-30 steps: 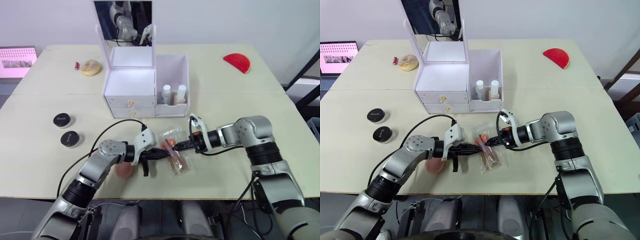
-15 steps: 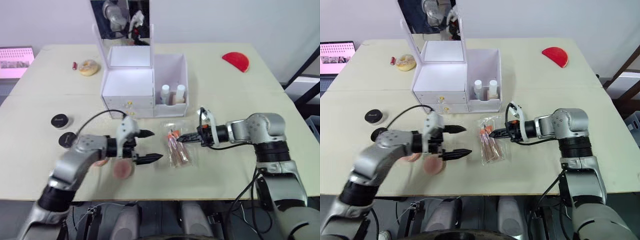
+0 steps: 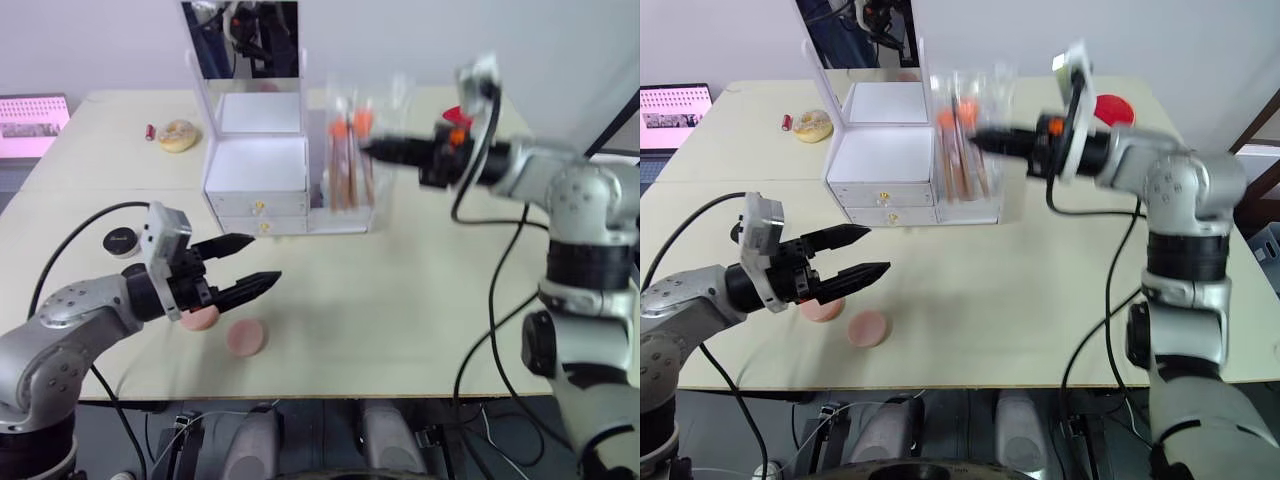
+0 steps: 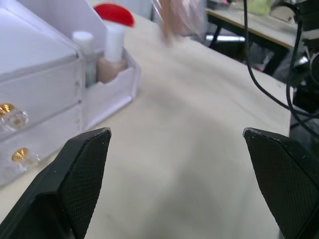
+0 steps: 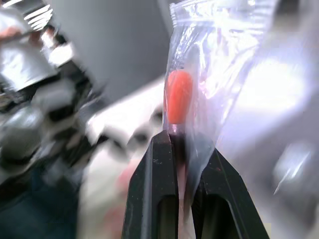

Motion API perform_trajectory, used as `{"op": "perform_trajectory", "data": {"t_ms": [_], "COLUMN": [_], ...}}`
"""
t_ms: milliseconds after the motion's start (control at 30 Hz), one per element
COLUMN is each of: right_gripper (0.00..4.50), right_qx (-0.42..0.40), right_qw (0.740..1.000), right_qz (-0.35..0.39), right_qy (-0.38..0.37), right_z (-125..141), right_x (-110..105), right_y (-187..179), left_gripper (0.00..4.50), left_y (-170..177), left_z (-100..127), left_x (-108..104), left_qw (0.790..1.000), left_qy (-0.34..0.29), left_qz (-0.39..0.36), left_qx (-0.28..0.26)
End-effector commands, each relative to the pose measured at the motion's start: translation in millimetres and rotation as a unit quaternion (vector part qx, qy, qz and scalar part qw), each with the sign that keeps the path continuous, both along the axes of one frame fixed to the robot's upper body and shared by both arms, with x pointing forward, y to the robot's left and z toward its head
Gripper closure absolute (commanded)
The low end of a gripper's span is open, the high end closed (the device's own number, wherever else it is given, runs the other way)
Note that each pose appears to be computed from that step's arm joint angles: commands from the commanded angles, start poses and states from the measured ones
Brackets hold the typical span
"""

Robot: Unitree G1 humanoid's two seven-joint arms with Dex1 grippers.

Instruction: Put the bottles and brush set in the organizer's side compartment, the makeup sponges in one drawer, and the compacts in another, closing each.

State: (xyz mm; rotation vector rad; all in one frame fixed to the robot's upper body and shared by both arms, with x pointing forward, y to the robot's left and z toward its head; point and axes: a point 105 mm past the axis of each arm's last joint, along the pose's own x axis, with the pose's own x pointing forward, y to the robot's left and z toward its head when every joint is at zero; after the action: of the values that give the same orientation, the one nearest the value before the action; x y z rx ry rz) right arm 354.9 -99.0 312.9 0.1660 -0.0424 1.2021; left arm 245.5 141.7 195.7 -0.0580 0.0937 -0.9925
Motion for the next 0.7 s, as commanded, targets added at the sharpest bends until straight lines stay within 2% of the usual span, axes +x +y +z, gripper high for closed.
{"op": "perform_trajectory", "data": {"t_ms": [33, 167, 267, 567, 700], "right_gripper": [4.5, 4.5, 4.5, 4.5, 4.5], "right_qx": [0.018, 0.019, 0.011, -0.066, -0.08], "right_qw": [0.997, 0.99, 0.988, 0.983, 0.98], "right_qz": [-0.053, -0.101, -0.12, -0.149, -0.164], "right_qy": [-0.057, -0.092, -0.095, -0.083, -0.075], "right_z": [19.8, 26.9, 19.1, -27.4, -35.9], "right_x": [30.6, 63.6, 78.6, 96.4, 100.1], "right_y": [-1.9, -1.1, 3.3, 13.3, 13.4], "left_gripper": [0.03, 0.03, 0.03, 0.03, 0.03], "left_y": [-2.9, -5.0, -5.3, -6.2, -6.0], "left_z": [12.2, 16.9, 21.2, 23.2, 23.6], "left_x": [-0.3, 0.8, -0.5, -4.5, -5.0], "left_qw": [1.0, 0.999, 0.999, 0.998, 0.998], "left_qy": [-0.027, -0.034, -0.039, -0.042, -0.043], "left_qz": [0.007, 0.012, 0.014, 0.02, 0.022], "left_qx": [-0.012, -0.022, -0.031, -0.037, -0.039]}}
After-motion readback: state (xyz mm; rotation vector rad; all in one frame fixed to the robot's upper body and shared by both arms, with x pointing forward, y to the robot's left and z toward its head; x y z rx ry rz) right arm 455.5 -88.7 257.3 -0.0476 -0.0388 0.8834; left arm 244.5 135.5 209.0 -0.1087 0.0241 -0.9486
